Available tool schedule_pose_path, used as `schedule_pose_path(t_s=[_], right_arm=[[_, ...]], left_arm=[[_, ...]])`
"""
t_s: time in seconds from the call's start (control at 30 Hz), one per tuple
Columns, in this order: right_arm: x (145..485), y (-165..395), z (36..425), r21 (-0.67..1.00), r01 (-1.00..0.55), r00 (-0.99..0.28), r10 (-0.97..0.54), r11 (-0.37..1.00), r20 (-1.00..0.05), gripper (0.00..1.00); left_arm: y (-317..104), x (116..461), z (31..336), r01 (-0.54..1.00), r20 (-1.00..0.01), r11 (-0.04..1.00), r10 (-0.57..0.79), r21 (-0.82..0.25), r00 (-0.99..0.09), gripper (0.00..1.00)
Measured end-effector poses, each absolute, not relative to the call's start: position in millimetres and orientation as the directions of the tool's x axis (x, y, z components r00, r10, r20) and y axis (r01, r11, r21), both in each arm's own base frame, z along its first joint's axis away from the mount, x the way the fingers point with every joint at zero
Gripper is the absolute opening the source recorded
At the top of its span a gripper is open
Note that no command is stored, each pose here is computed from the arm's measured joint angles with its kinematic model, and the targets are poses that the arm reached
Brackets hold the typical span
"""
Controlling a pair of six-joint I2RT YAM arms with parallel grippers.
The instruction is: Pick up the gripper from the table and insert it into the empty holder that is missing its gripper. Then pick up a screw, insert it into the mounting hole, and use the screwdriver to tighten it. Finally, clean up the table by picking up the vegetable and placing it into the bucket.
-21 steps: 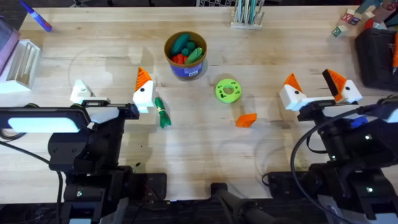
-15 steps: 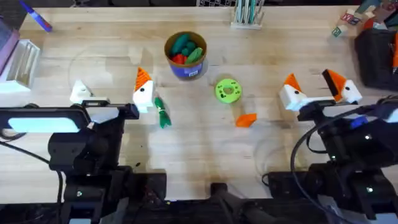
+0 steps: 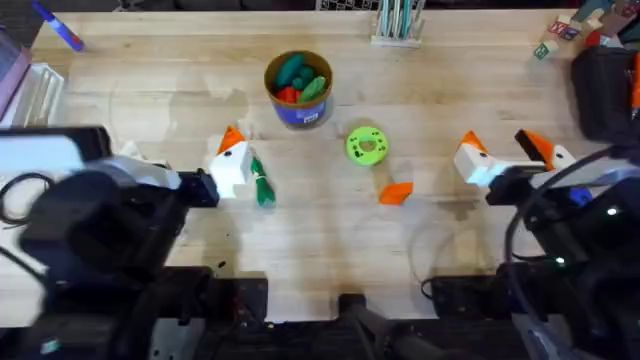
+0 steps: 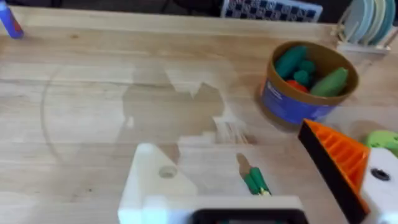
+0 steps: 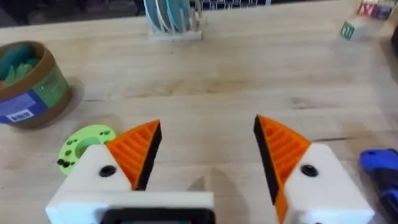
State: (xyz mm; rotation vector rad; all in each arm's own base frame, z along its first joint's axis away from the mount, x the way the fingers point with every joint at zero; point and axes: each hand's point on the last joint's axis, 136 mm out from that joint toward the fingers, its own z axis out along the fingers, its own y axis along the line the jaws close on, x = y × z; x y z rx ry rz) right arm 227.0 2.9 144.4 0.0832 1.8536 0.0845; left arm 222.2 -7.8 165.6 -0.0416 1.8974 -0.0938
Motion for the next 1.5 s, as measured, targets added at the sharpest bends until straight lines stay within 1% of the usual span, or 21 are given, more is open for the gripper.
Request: schedule_pose_path(t_s=[0.07,0.13,0.2,0.27,0.33,0.43,0.57,0.6,0.7,0.73,0.77,0.8,0.83,0.9,0.93,1.03,1.1,1.2,1.27,1.4,1.5], right_arm=[[217.9,2.8,153.8,0.11,0.024,-0.338,0.112,0.994,-0.934,0.907],[210.1,2.8,171.7,0.109,0.027,-0.371,0.111,0.994,-0.922,0.905],[202.8,2.8,192.1,0.107,0.03,-0.4,0.11,0.994,-0.91,0.908],[199.0,2.7,207.2,0.102,0.032,-0.426,0.106,0.994,-0.898,0.907],[198.9,2.7,215.8,0.093,0.031,-0.451,0.097,0.995,-0.887,0.907],[202.0,2.8,216.9,0.073,0.023,-0.482,0.075,0.997,-0.873,0.908],[202.4,2.8,211.8,0.046,0.01,-0.506,0.045,0.999,-0.862,0.907],[202.4,2.8,211.8,0.043,0.008,-0.506,0.041,0.999,-0.862,0.908],[202.4,2.8,211.6,0.034,0.003,-0.506,0.031,0.999,-0.862,0.908],[202.3,2.8,211.6,0.032,0.002,-0.506,0.029,0.999,-0.862,0.907],[202.3,2.7,211.6,0.031,0.001,-0.506,0.027,1.0,-0.862,0.907],[202.4,2.8,211.7,0.03,0.001,-0.506,0.027,1.0,-0.862,0.908],[202.3,2.7,211.6,0.028,-0.001,-0.506,0.024,1.0,-0.862,0.907],[202.3,2.8,211.6,0.028,-0.001,-0.506,0.024,1.0,-0.862,0.907],[202.3,2.8,211.6,0.028,-0.001,-0.506,0.023,1.0,-0.862,0.907],[202.3,2.8,211.5,0.028,-0.001,-0.507,0.023,1.0,-0.862,0.907],[202.3,2.8,211.6,0.028,-0.001,-0.506,0.023,1.0,-0.862,0.908],[202.3,2.7,211.6,0.027,-0.001,-0.506,0.023,1.0,-0.862,0.908],[202.3,2.8,211.6,0.027,-0.001,-0.506,0.023,1.0,-0.862,0.908],[202.3,2.8,211.6,0.027,-0.001,-0.506,0.023,1.0,-0.862,0.908],[202.3,2.7,211.5,0.025,-0.002,-0.507,0.02,1.0,-0.862,0.908]], left_arm=[[-15.4,213.2,175.4,0.046,-0.906,0.993,-0.081,-0.11,-0.416,0.987],[-23.0,207.5,178.8,0.059,-0.851,0.987,-0.098,-0.15,-0.517,0.986],[-29.0,208.2,176.7,0.052,-0.794,0.98,-0.125,-0.193,-0.595,0.985],[-35.2,215.4,170.0,0.032,-0.739,0.968,-0.169,-0.25,-0.652,0.985],[-40.1,222.5,159.4,0.002,-0.684,0.953,-0.216,-0.303,-0.697,0.985],[-44.3,232.6,142.6,-0.061,-0.601,0.931,-0.281,-0.36,-0.748,0.985],[-49.1,244.6,135.4,-0.091,-0.56,0.91,-0.326,-0.405,-0.762,0.988],[-50.2,246.1,136.0,-0.094,-0.558,0.905,-0.335,-0.415,-0.76,0.86],[-50.7,249.1,138.6,-0.092,-0.565,0.901,-0.342,-0.423,-0.75,0.367],[-50.6,249.3,138.8,-0.092,-0.566,0.901,-0.342,-0.423,-0.75,0.226],[-50.6,249.9,139.3,-0.085,-0.572,0.904,-0.335,-0.419,-0.749,0.281],[-50.7,250.8,140.2,-0.082,-0.576,0.904,-0.335,-0.42,-0.745,0.429],[-50.8,252.0,141.4,-0.075,-0.584,0.906,-0.33,-0.418,-0.742,0.599],[-52.7,257.5,147.5,-0.034,-0.618,0.912,-0.304,-0.41,-0.725,0.912],[-55.4,261.7,153.1,0.001,-0.643,0.913,-0.287,-0.409,-0.71,0.963],[-72.4,279.9,184.5,0.165,-0.754,0.9,-0.226,-0.404,-0.617,0.988],[-87.9,289.5,213.0,0.293,-0.827,0.871,-0.197,-0.394,-0.527,0.989],[-105.5,294.0,246.8,0.429,-0.892,0.825,-0.181,-0.367,-0.414,0.986],[-112.3,294.1,261.5,0.481,-0.912,0.802,-0.183,-0.354,-0.366,0.987],[-117.5,291.4,266.4,0.504,-0.906,0.775,-0.204,-0.381,-0.372,0.988],[-117.3,289.1,257.9,0.487,-0.888,0.774,-0.206,-0.405,-0.412,0.987]])
